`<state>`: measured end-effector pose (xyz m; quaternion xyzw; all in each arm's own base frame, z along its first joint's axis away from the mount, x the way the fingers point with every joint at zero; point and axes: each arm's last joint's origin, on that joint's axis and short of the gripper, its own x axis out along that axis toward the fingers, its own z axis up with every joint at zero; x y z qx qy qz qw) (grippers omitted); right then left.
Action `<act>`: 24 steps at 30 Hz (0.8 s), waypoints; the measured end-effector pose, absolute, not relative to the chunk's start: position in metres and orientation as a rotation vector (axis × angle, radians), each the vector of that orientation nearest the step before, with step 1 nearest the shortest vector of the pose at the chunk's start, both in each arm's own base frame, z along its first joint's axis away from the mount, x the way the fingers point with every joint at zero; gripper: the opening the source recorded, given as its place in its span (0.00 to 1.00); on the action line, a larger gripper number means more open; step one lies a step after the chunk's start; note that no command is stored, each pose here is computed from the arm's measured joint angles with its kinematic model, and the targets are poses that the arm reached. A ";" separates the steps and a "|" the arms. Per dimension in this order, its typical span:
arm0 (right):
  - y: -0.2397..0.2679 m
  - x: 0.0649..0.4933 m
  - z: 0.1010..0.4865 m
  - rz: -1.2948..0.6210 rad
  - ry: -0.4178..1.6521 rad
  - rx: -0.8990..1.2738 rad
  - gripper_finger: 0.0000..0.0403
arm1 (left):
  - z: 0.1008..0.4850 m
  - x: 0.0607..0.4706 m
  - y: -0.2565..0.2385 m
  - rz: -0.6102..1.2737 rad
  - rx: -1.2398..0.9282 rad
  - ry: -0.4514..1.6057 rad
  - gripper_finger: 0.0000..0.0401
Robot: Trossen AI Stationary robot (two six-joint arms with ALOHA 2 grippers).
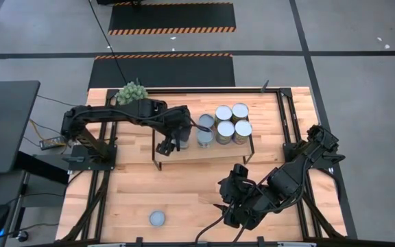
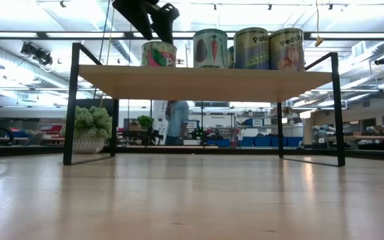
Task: Pick and place cans onto a shelf
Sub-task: Put the green can on the shelf
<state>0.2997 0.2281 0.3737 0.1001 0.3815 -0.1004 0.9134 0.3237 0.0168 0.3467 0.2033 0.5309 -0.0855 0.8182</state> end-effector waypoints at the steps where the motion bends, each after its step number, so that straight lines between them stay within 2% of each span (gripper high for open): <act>1: 0.228 0.300 0.374 -0.207 0.786 0.205 0.86 | 0.348 0.322 0.017 -0.181 0.434 1.134 0.89; 11: 0.225 0.303 0.374 -0.207 0.779 0.202 0.86 | 0.347 0.308 0.017 -0.169 0.448 1.252 0.89; 15: 0.223 0.306 0.375 -0.205 0.768 0.204 0.86 | 0.342 0.311 0.021 -0.092 0.501 1.304 0.89; 24: 0.222 0.310 0.377 -0.190 0.751 0.212 0.86 | 0.339 0.326 0.022 -0.004 0.485 1.223 0.89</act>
